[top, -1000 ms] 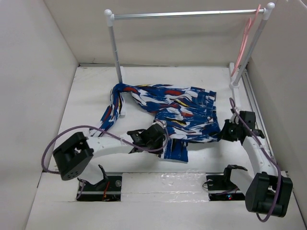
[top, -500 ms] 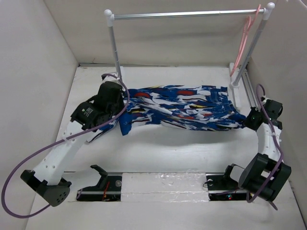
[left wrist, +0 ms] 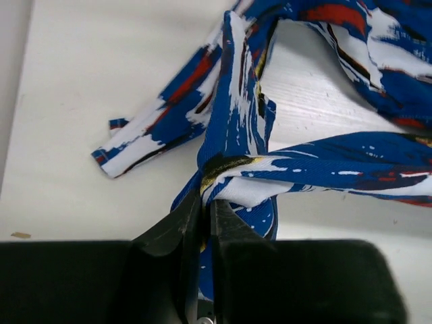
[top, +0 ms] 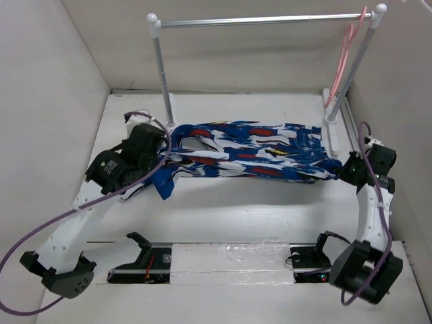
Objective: Place the trousers on the hanger
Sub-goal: Flatten out the trousers at the center of the board.
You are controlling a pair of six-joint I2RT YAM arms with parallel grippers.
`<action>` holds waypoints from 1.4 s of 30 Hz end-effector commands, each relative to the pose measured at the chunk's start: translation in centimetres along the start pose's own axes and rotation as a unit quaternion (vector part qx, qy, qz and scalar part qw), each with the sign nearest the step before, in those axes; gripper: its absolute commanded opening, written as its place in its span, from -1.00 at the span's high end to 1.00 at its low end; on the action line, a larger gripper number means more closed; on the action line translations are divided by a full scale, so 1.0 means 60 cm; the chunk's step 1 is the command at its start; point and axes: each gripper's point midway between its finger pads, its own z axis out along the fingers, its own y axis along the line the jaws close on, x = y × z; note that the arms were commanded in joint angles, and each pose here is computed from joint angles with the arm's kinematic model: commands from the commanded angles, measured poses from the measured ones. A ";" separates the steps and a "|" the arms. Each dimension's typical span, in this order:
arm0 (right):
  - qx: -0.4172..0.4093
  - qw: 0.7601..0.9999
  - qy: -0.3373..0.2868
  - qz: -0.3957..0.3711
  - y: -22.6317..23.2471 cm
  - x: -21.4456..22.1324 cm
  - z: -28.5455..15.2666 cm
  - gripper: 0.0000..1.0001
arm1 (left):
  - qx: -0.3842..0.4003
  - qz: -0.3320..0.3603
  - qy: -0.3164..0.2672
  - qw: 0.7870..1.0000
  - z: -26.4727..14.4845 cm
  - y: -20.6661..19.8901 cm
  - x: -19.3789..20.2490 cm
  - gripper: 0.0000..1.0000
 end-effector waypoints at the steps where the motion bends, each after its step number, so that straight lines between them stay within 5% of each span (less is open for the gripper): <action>1: 0.022 0.999 0.010 -0.022 -0.001 0.050 -0.027 1.00 | -0.061 -0.070 -0.078 0.993 -0.053 0.080 -0.036 0.86; 4: 0.069 0.997 0.013 -0.036 -0.028 0.060 -0.035 1.00 | -0.065 -0.113 -0.120 0.984 -0.092 0.111 -0.059 0.04; 7: 0.081 0.996 0.011 -0.042 -0.031 0.033 -0.040 1.00 | -0.062 -0.175 -0.171 0.968 -0.129 0.143 -0.078 -0.43; 13: 0.039 0.995 0.045 -0.079 -0.005 0.049 -0.036 0.99 | -0.017 -0.199 -0.210 0.957 -0.131 0.125 -0.098 -0.32; 14: 0.010 0.994 0.061 -0.087 0.011 0.071 -0.032 0.84 | -0.009 -0.201 -0.216 0.956 -0.126 0.112 -0.110 -0.32; 17: -0.006 0.992 0.060 -0.106 0.027 0.057 -0.031 -0.19 | 0.023 -0.158 -0.204 0.966 -0.072 0.042 -0.124 -0.37; 18: 0.019 0.992 0.033 -0.121 0.020 0.006 -0.037 -0.43 | 0.035 -0.120 -0.153 0.980 0.010 -0.024 -0.092 -0.51; 22: 0.017 0.993 0.004 -0.121 0.029 -0.064 -0.027 -0.46 | 0.047 -0.108 -0.121 0.986 0.078 -0.084 -0.083 -0.56; 26: -0.115 0.987 -0.047 -0.101 0.094 -0.119 0.054 -0.55 | 0.024 -0.122 -0.092 0.988 0.161 -0.082 -0.099 -0.61; 31: -0.148 0.986 0.014 -0.076 0.092 -0.079 0.186 -0.69 | 0.034 -0.149 -0.004 0.988 0.270 -0.024 -0.056 -0.68; 42: -0.155 0.985 0.055 -0.059 0.079 -0.040 0.255 -0.75 | 0.011 -0.143 0.044 0.989 0.314 -0.009 0.029 -0.75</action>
